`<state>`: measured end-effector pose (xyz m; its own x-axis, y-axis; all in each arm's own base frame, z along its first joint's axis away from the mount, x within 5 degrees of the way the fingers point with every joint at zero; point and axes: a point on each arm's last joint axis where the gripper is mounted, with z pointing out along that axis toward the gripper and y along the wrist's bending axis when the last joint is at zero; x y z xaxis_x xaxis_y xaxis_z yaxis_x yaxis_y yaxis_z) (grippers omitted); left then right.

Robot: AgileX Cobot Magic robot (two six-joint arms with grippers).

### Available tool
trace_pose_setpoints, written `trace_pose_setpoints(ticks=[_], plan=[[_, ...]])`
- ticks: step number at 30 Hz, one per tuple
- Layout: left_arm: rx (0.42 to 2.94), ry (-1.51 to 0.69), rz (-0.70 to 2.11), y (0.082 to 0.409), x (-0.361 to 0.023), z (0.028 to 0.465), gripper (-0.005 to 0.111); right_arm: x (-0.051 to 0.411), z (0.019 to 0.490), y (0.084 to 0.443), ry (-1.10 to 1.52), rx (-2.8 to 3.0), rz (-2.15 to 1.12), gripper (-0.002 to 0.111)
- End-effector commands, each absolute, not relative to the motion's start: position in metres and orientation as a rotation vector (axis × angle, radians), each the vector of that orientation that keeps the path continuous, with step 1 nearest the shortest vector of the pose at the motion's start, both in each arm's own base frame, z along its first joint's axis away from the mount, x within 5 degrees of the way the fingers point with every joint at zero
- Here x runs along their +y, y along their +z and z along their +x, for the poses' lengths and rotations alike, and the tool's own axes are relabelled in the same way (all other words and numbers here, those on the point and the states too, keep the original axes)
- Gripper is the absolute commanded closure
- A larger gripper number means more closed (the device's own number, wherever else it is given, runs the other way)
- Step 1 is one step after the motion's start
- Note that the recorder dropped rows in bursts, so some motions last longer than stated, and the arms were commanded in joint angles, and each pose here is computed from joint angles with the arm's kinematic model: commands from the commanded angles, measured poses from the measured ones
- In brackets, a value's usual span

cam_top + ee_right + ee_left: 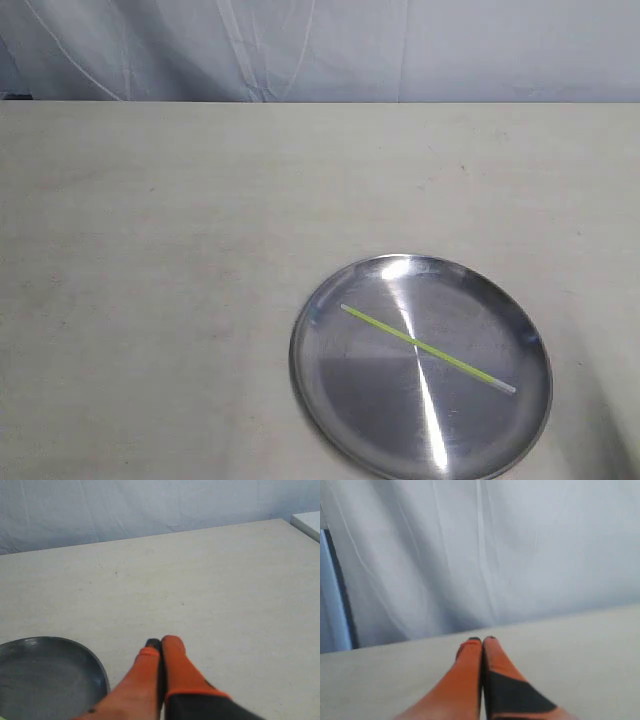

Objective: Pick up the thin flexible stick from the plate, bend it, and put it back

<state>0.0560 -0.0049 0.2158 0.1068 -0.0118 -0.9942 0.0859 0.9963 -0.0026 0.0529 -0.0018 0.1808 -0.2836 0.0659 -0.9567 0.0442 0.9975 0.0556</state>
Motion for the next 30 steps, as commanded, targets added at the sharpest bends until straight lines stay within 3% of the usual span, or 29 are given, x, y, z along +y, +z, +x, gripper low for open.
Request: trace_pose_setpoints(ticks=[1,7,10,18,22,26,30], plan=[[1.143,-0.484,-0.303,0.241,0.002,0.049,0.107,-0.002,0.053,0.180,0.007,1.845,0.076,0.108],[1.005,-0.783,-0.506,0.255,0.006,0.045,0.107,-0.002,0.053,0.180,0.013,1.845,0.077,0.108],[1.020,-0.717,-0.349,0.283,-0.002,0.038,0.107,-0.002,0.053,0.180,0.013,1.845,0.077,0.108],[1.542,-0.368,-0.164,0.372,-0.008,0.075,0.107,-0.002,0.053,0.181,0.013,1.843,0.077,0.108],[1.787,-0.358,0.233,0.397,-0.045,0.121,0.107,-0.002,0.053,0.181,0.028,1.843,0.087,0.108],[1.948,-0.205,0.681,0.381,-0.075,0.175,0.107,-0.002,0.053,0.181,0.030,1.843,0.088,0.108],[2.134,-0.173,0.864,0.340,-0.096,0.232,0.107,-0.002,0.053,0.181,0.030,1.843,0.088,0.108]])
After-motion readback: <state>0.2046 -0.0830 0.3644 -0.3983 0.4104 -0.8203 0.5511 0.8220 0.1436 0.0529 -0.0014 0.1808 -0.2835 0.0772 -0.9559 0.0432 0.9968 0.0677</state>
